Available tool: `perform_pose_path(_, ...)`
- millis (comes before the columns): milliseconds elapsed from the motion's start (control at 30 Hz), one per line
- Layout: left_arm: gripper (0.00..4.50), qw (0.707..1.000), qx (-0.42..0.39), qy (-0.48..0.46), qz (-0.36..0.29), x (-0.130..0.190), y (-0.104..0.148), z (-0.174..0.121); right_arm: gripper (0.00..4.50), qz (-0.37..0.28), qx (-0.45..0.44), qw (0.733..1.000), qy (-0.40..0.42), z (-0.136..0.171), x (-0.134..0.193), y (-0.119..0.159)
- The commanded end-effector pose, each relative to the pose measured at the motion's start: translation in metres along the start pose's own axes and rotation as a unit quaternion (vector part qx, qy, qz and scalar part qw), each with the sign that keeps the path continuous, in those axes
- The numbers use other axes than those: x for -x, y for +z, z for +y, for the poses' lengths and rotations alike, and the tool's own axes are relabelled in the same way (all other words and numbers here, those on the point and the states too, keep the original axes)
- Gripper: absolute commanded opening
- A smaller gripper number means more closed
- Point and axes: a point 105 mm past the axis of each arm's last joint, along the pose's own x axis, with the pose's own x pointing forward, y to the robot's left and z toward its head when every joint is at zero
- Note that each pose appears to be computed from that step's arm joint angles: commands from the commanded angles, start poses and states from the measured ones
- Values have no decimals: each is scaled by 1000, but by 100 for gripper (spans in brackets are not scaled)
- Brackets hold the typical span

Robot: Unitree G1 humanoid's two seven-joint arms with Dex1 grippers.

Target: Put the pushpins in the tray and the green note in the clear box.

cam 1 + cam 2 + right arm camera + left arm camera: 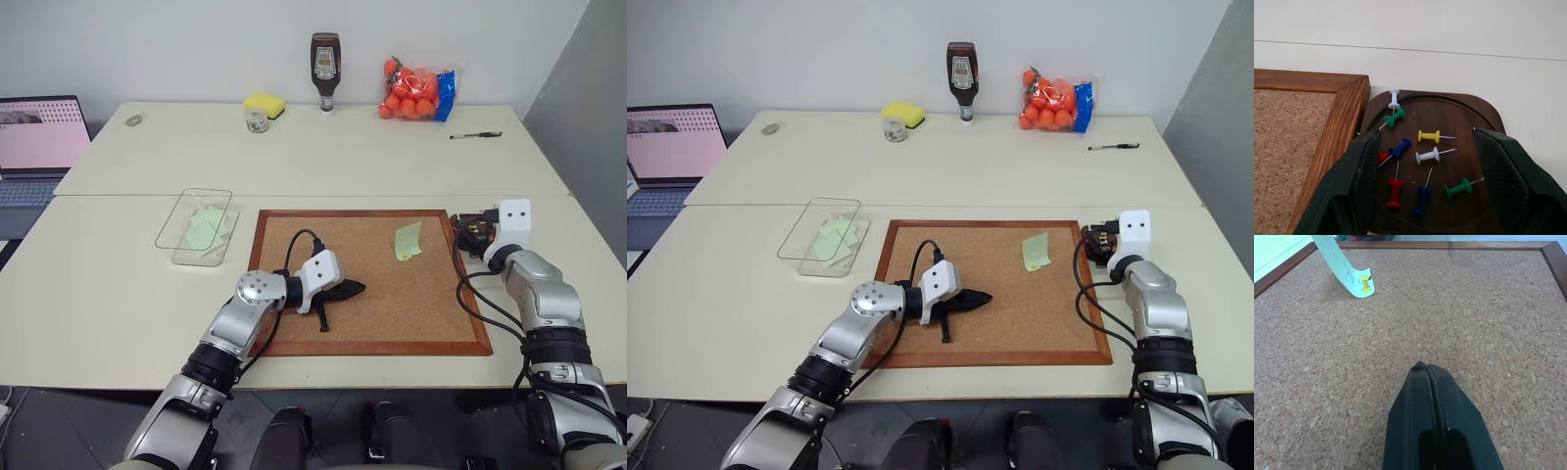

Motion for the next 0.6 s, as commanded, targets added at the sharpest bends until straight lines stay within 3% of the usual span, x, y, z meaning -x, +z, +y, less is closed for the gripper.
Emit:
perform_pose_path(33, 0, 998, 17, -36, 39, -6, -22, -19, 315, -70, -6, 997, 8, 2, 10, 33)
perform_pose_path(200, 0, 998, 18, -34, 40, -5, -23, -19, 315, -107, 12, 989, 103, 40, 35, 42)
perform_pose_path(400, 0, 998, 17, -34, 40, -5, -23, -19, 315, -86, 53, 966, 238, 100, 70, 20)
perform_pose_path(600, 0, 998, 15, -37, 41, -5, -23, -18, 315, -69, 83, 957, 269, 124, 73, 8)
